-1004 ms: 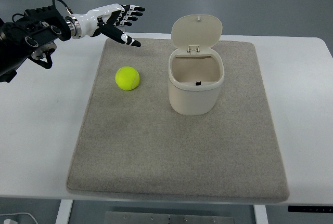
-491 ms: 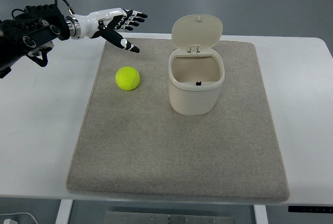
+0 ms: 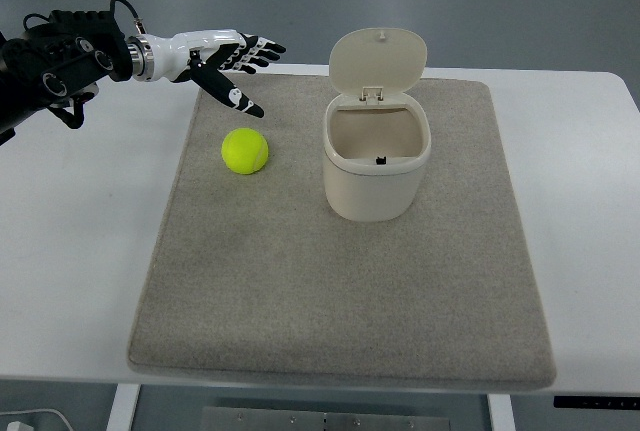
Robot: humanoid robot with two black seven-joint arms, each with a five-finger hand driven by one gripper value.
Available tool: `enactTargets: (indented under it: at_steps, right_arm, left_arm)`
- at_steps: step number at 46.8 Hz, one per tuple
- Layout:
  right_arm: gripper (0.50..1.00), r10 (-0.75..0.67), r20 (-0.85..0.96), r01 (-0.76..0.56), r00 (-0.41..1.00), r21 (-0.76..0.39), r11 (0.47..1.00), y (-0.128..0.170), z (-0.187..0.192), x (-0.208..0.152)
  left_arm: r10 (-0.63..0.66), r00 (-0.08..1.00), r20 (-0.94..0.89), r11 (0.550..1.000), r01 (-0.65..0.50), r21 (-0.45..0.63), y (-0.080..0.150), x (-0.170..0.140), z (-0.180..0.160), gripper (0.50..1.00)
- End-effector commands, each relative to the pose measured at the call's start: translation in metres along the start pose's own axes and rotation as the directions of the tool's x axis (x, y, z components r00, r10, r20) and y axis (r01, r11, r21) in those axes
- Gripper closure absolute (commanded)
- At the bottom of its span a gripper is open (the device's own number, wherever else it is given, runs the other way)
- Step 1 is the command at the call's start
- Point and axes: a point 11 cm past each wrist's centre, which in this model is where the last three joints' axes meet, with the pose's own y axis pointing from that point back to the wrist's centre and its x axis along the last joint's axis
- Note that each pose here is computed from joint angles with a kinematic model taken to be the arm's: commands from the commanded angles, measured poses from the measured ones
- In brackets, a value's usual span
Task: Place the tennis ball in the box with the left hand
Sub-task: 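Lower the left hand fingers down beside the tennis ball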
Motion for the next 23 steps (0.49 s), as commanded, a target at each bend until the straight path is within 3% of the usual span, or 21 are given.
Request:
enactTargets:
  at_steps: [1,23]
  right_arm:
    - [0.562,0.000,0.000,0.000,1.000,0.000,1.000,0.000,0.000,0.000]
    - [0.562,0.000,0.000,0.000,1.000,0.000,1.000,0.000,0.000,0.000]
  left_arm:
    - [-0.018,1.000,0.024,1.000,0.017,0.020,0.000,-0.003,-0.005,0.510]
    - [-0.156,0.972,0.173,0.987,0.146,0.069,-0.006,-0.024,0.005,0.510]
